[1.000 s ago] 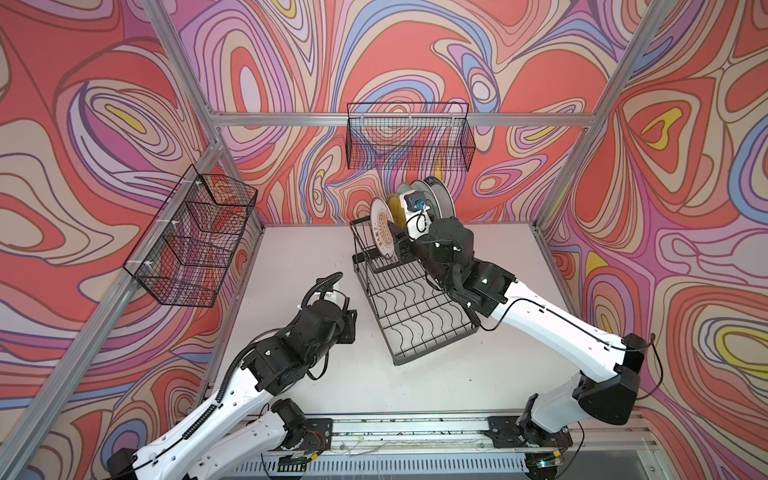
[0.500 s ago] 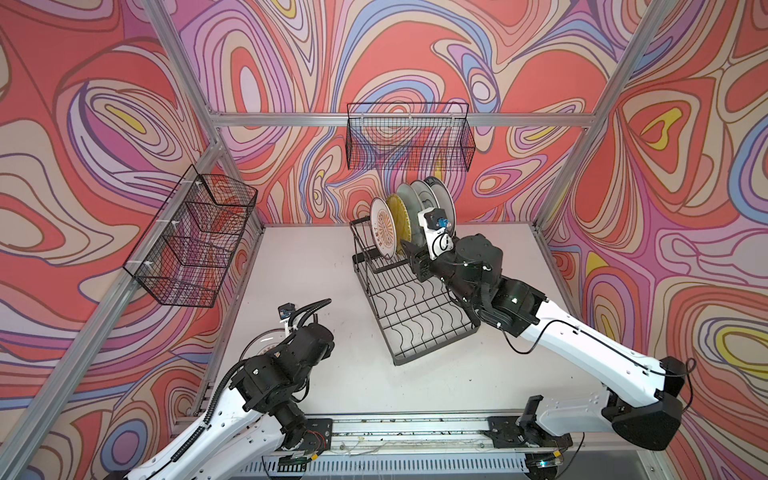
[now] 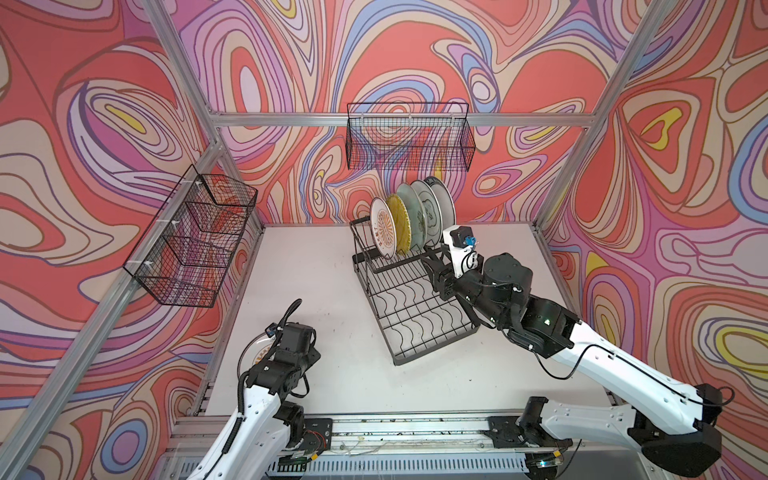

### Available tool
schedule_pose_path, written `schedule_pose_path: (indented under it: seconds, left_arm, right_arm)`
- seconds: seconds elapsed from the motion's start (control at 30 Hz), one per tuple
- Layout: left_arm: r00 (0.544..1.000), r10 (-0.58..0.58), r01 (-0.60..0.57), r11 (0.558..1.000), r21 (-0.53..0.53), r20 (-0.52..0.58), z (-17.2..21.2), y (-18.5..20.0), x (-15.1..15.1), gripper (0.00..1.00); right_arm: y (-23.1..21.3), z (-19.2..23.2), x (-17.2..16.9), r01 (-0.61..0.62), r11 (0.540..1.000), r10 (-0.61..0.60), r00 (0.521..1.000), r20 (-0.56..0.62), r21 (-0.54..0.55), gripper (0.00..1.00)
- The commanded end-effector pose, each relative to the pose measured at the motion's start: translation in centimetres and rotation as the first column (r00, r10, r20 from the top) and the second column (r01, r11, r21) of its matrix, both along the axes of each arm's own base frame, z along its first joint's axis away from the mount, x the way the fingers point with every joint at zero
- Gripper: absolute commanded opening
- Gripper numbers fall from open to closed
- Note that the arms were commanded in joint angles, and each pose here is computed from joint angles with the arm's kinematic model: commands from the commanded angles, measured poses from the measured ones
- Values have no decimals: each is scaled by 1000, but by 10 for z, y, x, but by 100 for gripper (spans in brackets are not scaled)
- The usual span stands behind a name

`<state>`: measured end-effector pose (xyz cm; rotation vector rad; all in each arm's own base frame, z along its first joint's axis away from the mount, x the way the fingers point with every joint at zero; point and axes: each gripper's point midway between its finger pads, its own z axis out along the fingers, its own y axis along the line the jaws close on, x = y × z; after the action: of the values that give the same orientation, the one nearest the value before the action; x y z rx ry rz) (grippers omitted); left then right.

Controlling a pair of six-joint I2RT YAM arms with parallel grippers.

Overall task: Load the plates into the dish rack
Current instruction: 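Move the left gripper to the flat sunburst plate's rim while the right arm withdraws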

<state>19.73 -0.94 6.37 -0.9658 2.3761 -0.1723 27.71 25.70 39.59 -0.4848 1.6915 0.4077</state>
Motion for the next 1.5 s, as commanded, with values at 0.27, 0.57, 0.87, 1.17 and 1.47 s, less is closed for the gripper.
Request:
schedule_pose_path:
  seconds: [0.27, 0.57, 0.87, 1.17, 1.47]
  left_arm:
    - [999, -34, 34, 999, 1, 24, -3, -3, 18, 51]
    - [1000, -20, 20, 1000, 10, 5, -17, 3, 22, 51]
    - [1000, -1, 1, 1000, 7, 2, -21, 11, 37, 51]
    - [1000, -5, 5, 1000, -10, -14, -27, 14, 50, 51]
    - [994, -106, 107, 993, -58, 12, -24, -3, 66, 50]
  right_arm:
    - [-12, -21, -6, 22, 999, -23, 999, -40, -28, 58]
    - [-17, -21, -8, 31, 999, -32, 999, -35, -28, 58]
    - [-27, -20, -9, 64, 998, -64, 998, -29, -27, 59]
    - [-37, -22, -8, 107, 993, -108, 994, -25, -42, 59]
    - [-42, -20, -8, 131, 991, -132, 991, -20, -43, 59]
